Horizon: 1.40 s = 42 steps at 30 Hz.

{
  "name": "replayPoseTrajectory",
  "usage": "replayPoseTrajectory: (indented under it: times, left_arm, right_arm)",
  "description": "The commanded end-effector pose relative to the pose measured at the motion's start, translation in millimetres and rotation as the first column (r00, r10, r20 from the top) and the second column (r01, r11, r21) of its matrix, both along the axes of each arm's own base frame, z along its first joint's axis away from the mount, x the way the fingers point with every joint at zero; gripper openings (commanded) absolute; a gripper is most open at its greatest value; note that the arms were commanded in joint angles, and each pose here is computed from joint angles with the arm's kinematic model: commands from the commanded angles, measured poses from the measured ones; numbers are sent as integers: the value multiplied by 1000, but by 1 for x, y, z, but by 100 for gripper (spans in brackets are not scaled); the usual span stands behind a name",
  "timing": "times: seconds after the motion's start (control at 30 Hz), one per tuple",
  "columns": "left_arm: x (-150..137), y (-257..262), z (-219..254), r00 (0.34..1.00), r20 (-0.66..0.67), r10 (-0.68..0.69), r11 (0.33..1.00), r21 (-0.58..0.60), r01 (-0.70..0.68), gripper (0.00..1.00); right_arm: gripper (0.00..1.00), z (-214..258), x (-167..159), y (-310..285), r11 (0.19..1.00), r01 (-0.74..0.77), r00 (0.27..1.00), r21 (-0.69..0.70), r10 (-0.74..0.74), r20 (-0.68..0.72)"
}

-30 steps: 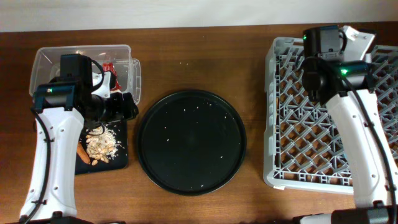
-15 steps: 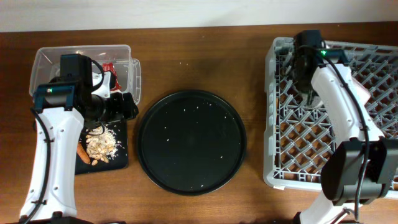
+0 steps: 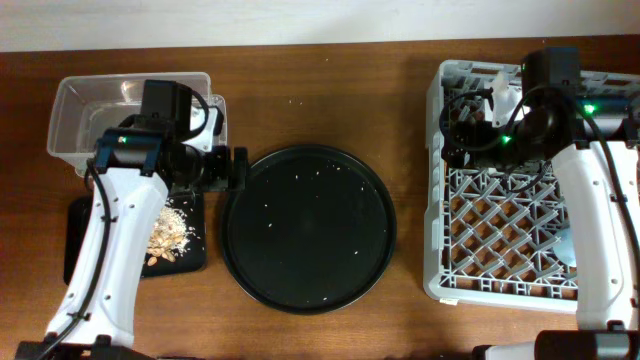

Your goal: Sort waste into correct bins and load items into the dishwasher rack

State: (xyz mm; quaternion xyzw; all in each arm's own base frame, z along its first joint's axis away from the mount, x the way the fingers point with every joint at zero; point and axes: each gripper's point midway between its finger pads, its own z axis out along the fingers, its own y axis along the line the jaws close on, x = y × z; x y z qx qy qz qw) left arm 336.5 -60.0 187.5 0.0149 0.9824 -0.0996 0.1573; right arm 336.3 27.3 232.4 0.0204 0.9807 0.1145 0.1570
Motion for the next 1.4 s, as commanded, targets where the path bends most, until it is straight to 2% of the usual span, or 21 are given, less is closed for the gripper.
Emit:
replayPoseTrajectory:
  times: [0.0, 0.07, 0.13, 0.23, 0.3, 0.33, 0.4, 0.5, 0.53, 0.87, 0.9, 0.97, 1.07, 1.13, 1.23, 1.3, 1.33, 1.37]
  left_arm:
    - [-40, 26, -16, 983, -185, 24, 990, 140, 2, 99]
    - [-62, 28, -18, 962, -270, 26, 989, 147, 15, 99]
    - [-69, 28, -20, 955, -296, 26, 989, 149, 19, 99]
    - [-75, 28, -15, 972, -235, 24, 989, 144, 10, 99]
    - [-80, 29, -5, 997, -76, 23, 991, 130, -13, 99]
    - [-90, 30, 9, 995, 94, 23, 993, 111, -33, 99]
    - [-109, 31, 28, 944, 329, 27, 995, 78, -55, 99]
    - [-128, 32, 51, 865, 500, 32, 997, 49, -65, 99]
    - [-129, 32, 57, 850, 526, 33, 997, 45, -67, 99]
    - [-131, 33, 57, 849, 528, 33, 997, 44, -67, 99]
    - [-131, 33, 57, 849, 528, 33, 997, 44, -67, 99]
    - [-131, 33, 57, 849, 528, 33, 997, 44, -67, 99]
    - [-131, 33, 57, 849, 528, 33, 997, 44, -67, 99]
    - [-131, 33, 57, 849, 528, 33, 997, 44, -67, 99]
    - [-131, 33, 57, 849, 528, 33, 997, 44, -67, 99]
    - [-131, 33, 57, 849, 528, 33, 997, 44, -67, 99]
    - [-131, 33, 57, 849, 528, 33, 997, 44, -67, 99]
    - [-131, 33, 57, 849, 528, 33, 997, 44, -67, 99]
  right_arm:
    - [98, -4, -16, -3, 1000, -13, 998, -5, 13, -65]
    - [98, -6, -23, -4, 1000, -12, 997, -10, 11, -81]
    - [98, -5, -30, -4, 1000, -10, 999, -11, 10, -53]
    - [98, -5, -51, -4, 1000, 18, 993, -18, -15, 116]
    - [98, -10, -73, -10, 998, 41, 976, -56, -28, 214]
    - [98, -9, -93, -14, 995, 62, 953, -78, -35, 302]
    - [99, -2, -123, -19, 990, 95, 913, -104, -45, 406]
    - [98, 4, -152, -17, 990, 100, 891, -102, -43, 452]
    - [98, 4, -153, -17, 990, 100, 890, -102, -43, 453]
    - [98, 5, -160, -19, 988, 105, 880, -115, -39, 473]
    - [98, 8, -158, -16, 989, 96, 859, -114, -24, 512]
    - [98, 13, -146, -12, 989, 90, 732, -119, 15, 681]
    - [98, -5, -128, -3, 994, 81, 498, -77, 26, 867]
    - [98, -15, -116, -2, 994, 91, 389, -57, 18, 921]
    - [98, -22, -99, -12, 987, 160, 282, -36, -10, 959]
    - [98, -33, -92, -15, 981, 185, 239, -54, 8, 971]
    - [98, -50, -90, -15, 980, 184, 282, -80, 26, 959]
    - [98, -73, -90, -21, 971, 209, 373, -116, 31, 927]
